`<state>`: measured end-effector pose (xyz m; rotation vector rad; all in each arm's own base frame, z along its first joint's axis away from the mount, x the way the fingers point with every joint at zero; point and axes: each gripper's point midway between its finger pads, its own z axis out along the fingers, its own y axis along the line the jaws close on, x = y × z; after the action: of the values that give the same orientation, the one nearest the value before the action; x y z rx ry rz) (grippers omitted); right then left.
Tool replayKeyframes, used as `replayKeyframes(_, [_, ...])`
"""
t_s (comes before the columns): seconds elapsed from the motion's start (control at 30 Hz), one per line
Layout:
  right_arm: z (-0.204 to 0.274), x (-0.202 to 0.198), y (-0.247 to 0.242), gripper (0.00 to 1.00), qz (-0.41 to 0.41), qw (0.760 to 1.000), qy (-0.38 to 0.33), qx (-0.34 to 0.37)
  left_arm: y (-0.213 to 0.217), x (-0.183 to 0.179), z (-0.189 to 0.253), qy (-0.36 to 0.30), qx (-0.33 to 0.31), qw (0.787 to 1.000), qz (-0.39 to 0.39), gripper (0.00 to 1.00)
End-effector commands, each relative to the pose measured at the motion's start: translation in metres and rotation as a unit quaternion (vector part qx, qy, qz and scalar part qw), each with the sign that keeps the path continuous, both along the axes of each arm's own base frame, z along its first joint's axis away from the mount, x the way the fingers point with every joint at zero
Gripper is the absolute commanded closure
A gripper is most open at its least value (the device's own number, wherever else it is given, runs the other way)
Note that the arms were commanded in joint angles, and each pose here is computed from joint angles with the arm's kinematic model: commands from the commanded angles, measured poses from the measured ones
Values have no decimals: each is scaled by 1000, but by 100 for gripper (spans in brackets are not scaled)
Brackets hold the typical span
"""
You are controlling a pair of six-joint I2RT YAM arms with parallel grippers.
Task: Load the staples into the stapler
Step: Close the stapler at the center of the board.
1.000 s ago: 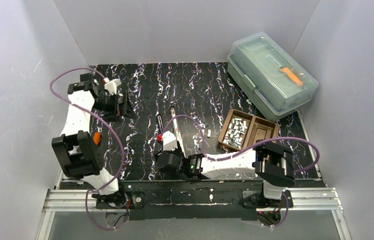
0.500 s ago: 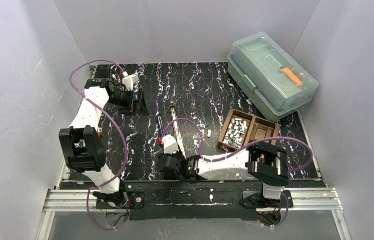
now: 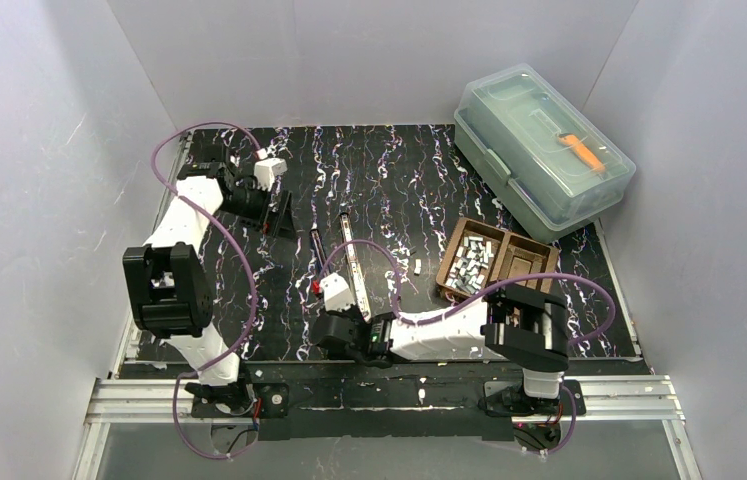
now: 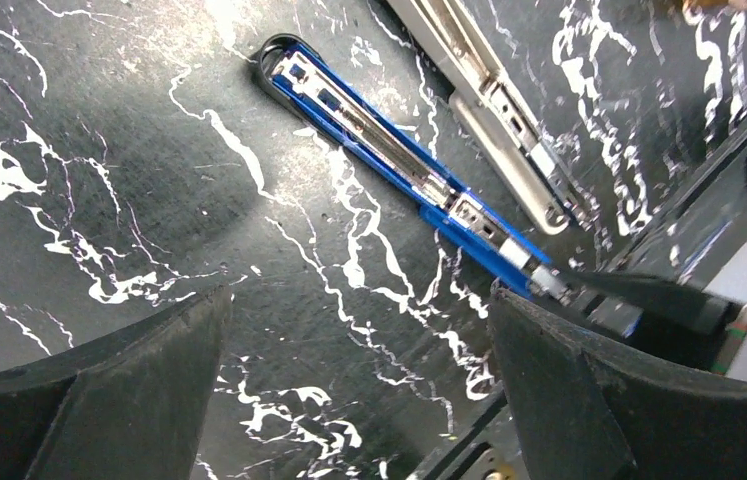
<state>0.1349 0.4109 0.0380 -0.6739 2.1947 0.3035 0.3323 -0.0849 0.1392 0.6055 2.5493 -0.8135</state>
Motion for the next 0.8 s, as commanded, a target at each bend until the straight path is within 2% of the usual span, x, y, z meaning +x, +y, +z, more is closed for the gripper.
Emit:
replayKeyframes(0.0, [9, 3, -11, 69, 0, 1000, -18, -8, 4, -5, -11, -48, 23, 995, -90, 1])
replayKeyframes(0.23, [9, 5, -21, 77, -7, 1000, -25, -10, 12, -1, -30, -77, 56, 975, -202, 1])
replayKeyframes(0.27, [9, 5, -23, 78, -8, 1000, -26, -8, 5, -5, -36, -89, 69, 962, -248, 1])
replayKeyframes(0.4, [8, 6, -31, 78, -10, 999, -29, -8, 8, -11, -53, -123, 106, 926, -340, 1])
replayKeyframes(0.63, [10, 8, -36, 79, -6, 999, -33, 5, -5, 4, -73, -174, 146, 886, -404, 1])
replayKeyframes(0.77, [11, 8, -33, 80, -2, 999, -32, 21, -4, 14, -82, -199, 171, 860, -437, 4])
